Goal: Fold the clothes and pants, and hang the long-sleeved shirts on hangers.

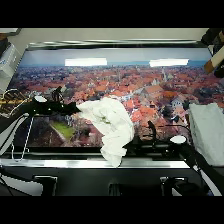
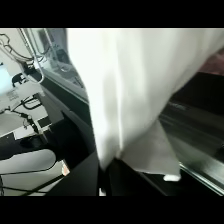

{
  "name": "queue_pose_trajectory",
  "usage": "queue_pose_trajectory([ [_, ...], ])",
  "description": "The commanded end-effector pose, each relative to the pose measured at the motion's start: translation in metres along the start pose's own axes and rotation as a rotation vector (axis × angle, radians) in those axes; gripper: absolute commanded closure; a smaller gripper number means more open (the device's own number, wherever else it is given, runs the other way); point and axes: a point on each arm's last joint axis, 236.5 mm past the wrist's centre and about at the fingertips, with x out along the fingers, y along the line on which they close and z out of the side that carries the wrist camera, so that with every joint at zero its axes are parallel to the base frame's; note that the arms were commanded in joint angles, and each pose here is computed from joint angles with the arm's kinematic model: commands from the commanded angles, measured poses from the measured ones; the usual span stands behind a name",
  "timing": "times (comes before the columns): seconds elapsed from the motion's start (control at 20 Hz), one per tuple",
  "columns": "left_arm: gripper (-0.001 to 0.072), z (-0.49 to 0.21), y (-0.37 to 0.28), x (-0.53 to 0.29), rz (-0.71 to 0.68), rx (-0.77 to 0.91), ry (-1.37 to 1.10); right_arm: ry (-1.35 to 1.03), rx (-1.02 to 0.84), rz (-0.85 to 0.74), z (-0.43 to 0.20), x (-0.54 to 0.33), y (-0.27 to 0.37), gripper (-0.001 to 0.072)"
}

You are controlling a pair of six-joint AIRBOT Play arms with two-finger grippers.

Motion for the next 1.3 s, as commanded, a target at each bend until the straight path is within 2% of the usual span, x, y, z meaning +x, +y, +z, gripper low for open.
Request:
queue_pose_trajectory([
  [0.0, 0.0694, 0.024, -0.043, -0.025, -0.082, 0.096, -0.044, 0.076, -0.083, 0.07, -0.01, -0.007, 0.034, 0.0679],
  [0.1, 0.0694, 0.056, -0.073, -0.067, -0.084, 0.211, -0.125, 0.134, -0.23, 0.061, -0.014, -0.022, 0.069, 0.068],
  [0.2, 0.0694, 0.096, -0.099, -0.132, -0.019, 0.322, -0.262, 0.073, -0.378, -0.094, 0.006, -0.043, 0.086, 0.0681],
  [0.35, 0.0694, 0.137, -0.142, -0.244, 0.087, 0.414, -0.492, -0.251, -0.585, -0.418, 0.076, -0.111, 0.119, 0.0681],
  [0.45, 0.0694, 0.147, -0.178, -0.325, 0.146, 0.458, -0.673, -0.484, -0.695, -0.571, 0.107, -0.173, 0.16, 0.068],
  [0.6, 0.0694, 0.132, -0.215, -0.438, 0.278, 0.471, -0.929, -0.869, -0.784, -0.786, 0.117, -0.291, 0.227, 0.068],
  [0.7, 0.0694, 0.108, -0.223, -0.498, 0.381, 0.454, -1.069, -1.064, -0.849, -0.852, 0.099, -0.351, 0.267, 0.068],
  [0.8, 0.0694, 0.078, -0.231, -0.541, 0.44, 0.44, -1.165, -1.182, -0.903, -0.833, 0.073, -0.382, 0.3, 0.0679],
  [1.0, 0.0693, 0.022, -0.265, -0.585, 0.4, 0.478, -1.281, -1.243, -0.987, -0.661, 0.019, -0.389, 0.339, 0.0679],
  [1.1, 0.0693, 0.003, -0.275, -0.598, 0.384, 0.487, -1.319, -1.143, -0.974, -0.555, 0.004, -0.362, 0.339, 0.0679],
  [1.25, 0.0693, 0.0, -0.283, -0.59, 0.326, 0.495, -1.297, -0.941, -0.907, -0.485, 0.007, -0.315, 0.325, 0.0679],
])
